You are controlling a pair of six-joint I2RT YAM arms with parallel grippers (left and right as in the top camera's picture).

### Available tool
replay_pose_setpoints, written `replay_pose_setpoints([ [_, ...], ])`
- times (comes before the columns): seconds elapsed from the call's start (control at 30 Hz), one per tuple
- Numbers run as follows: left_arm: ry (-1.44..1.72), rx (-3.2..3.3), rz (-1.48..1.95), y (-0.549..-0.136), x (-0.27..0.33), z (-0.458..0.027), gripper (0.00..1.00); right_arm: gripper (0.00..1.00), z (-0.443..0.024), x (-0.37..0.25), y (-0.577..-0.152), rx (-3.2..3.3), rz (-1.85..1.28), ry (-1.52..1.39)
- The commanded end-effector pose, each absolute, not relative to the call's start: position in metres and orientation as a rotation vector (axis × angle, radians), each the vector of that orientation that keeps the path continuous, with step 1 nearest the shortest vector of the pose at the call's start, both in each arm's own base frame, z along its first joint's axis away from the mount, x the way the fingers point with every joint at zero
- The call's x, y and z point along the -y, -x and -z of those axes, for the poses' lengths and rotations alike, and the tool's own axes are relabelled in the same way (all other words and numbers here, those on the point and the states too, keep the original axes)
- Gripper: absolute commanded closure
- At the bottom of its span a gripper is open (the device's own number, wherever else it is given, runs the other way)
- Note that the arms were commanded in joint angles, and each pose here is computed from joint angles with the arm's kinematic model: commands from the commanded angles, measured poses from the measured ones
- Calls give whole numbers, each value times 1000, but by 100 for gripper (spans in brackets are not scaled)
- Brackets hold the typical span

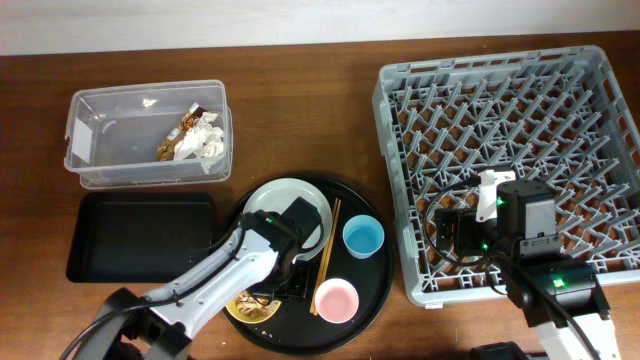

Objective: Sort waste into correct bins and load items into the dishwasher rack
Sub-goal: 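Grasp the yellow bowl with left gripper and tip shells onto black tray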

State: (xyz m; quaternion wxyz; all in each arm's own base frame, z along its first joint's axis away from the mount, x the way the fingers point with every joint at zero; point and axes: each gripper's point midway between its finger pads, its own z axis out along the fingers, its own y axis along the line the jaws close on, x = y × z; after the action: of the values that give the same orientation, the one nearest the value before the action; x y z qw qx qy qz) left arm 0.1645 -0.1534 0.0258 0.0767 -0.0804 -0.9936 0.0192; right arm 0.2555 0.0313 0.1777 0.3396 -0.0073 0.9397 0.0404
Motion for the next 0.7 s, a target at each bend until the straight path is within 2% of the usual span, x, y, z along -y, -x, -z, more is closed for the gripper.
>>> replay_pose_setpoints([
  [0.0, 242, 3023, -59, -183, 150, -49, 100, 1, -186, -35, -257, -2426, -126, 20],
  [0.13, 261, 3165, -138, -225, 143, -104, 100, 1, -186, -35, -257, -2426, -126, 20],
  [0.27, 109, 3278, -187, -268, 93, -132, 100, 1, -186, -35, -257, -2426, -126, 20],
  [0.47, 71, 3334, -738, -301, 37, -151, 100, 1, -186, -35, -257, -2426, -126, 20],
  [0.67, -222, 3221, -1281, -319, -4, -143, 100, 1, -186, -35, -257, -2426, -126, 20],
])
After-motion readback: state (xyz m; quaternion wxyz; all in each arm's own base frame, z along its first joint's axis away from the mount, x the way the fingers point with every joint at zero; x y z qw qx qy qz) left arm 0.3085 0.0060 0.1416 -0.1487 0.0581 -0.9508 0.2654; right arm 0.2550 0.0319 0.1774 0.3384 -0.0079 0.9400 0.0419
